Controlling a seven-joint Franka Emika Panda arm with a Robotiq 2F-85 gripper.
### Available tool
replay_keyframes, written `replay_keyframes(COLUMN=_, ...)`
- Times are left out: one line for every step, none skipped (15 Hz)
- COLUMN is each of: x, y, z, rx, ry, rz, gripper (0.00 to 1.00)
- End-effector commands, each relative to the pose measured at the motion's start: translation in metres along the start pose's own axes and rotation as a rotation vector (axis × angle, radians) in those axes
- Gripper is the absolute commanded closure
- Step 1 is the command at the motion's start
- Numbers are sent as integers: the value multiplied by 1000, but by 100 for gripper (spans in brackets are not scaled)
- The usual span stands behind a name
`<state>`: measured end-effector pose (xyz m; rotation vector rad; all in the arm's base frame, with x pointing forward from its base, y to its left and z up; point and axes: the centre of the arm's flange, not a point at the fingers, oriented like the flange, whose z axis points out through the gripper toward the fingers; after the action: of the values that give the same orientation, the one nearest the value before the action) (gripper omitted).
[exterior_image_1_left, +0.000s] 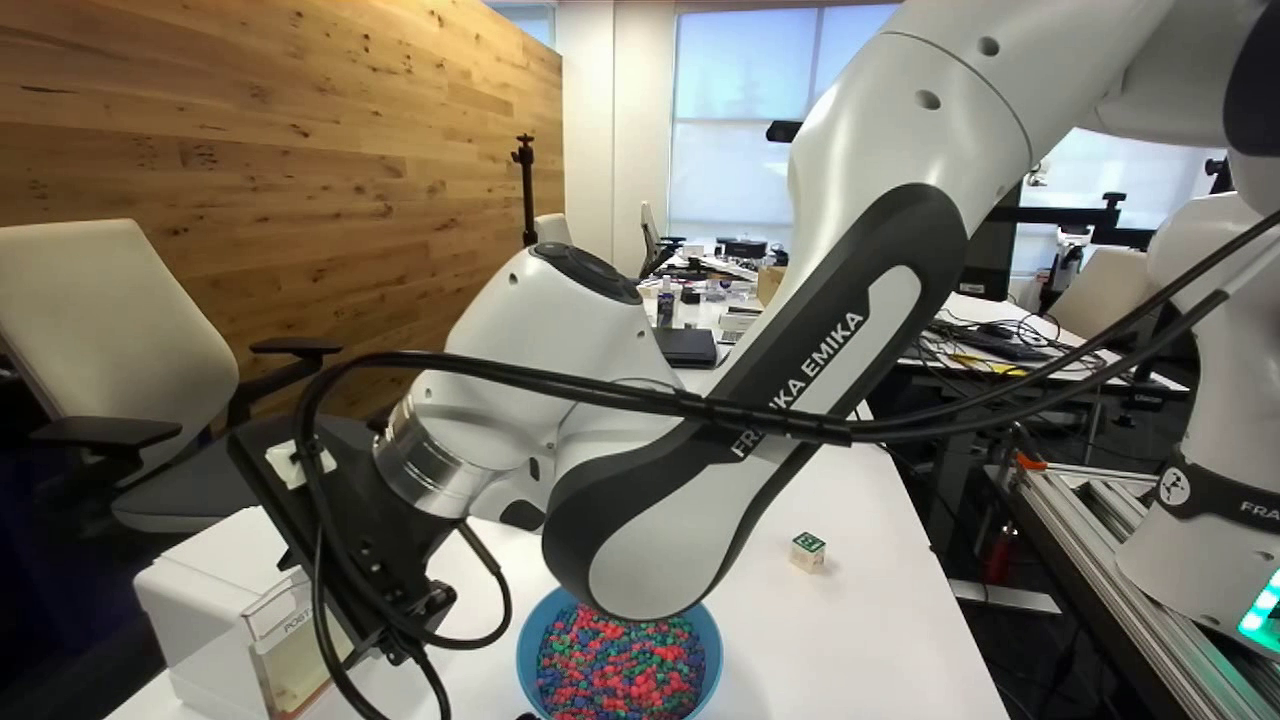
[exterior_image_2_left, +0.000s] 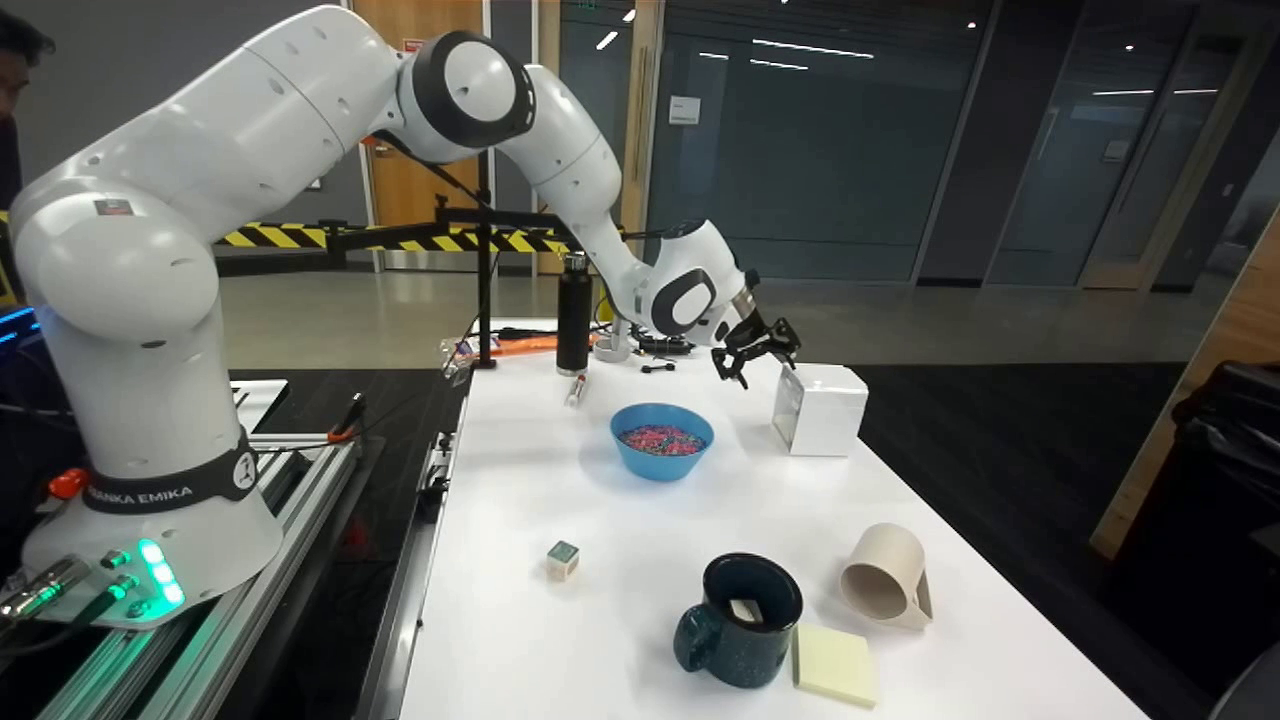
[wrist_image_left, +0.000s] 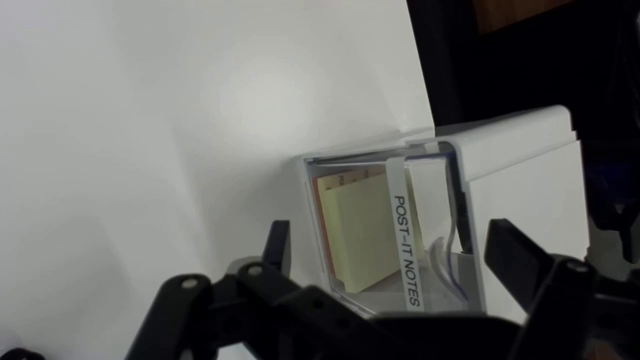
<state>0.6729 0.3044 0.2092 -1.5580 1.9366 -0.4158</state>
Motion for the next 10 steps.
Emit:
replay_keyframes(x=-8, y=0, z=7, rx=-3, ry=-14, rz=3, gripper=0)
replay_keyframes(x=-9, y=1, z=7, rx=-5, ry=-14, rz=3, gripper=0)
replay_keyframes(x=-9, y=2, z=7, rx=-6, ry=-15, rz=4, gripper=0)
replay_keyframes(x=-9, y=3, z=6, rx=-7, ry=-14, rz=4, gripper=0)
replay_keyframes(x=-9, y=4, z=6, rx=-7, ry=-12, rz=5, gripper=0)
replay_keyframes(x=-9, y=4, z=5, rx=-7, ry=-11, rz=4, gripper=0)
replay_keyframes(x=-9, y=4, z=5, rx=-7, ry=-9, rz=5, gripper=0)
replay_keyframes(x=-8, y=5, z=4, rx=-7, ry=-8, rz=7, gripper=0)
replay_keyframes(x=-8, y=5, z=5, rx=-7, ry=-8, rz=8, gripper=0)
replay_keyframes(x=-7, y=6, z=5, rx=-7, ry=-8, rz=10, gripper=0)
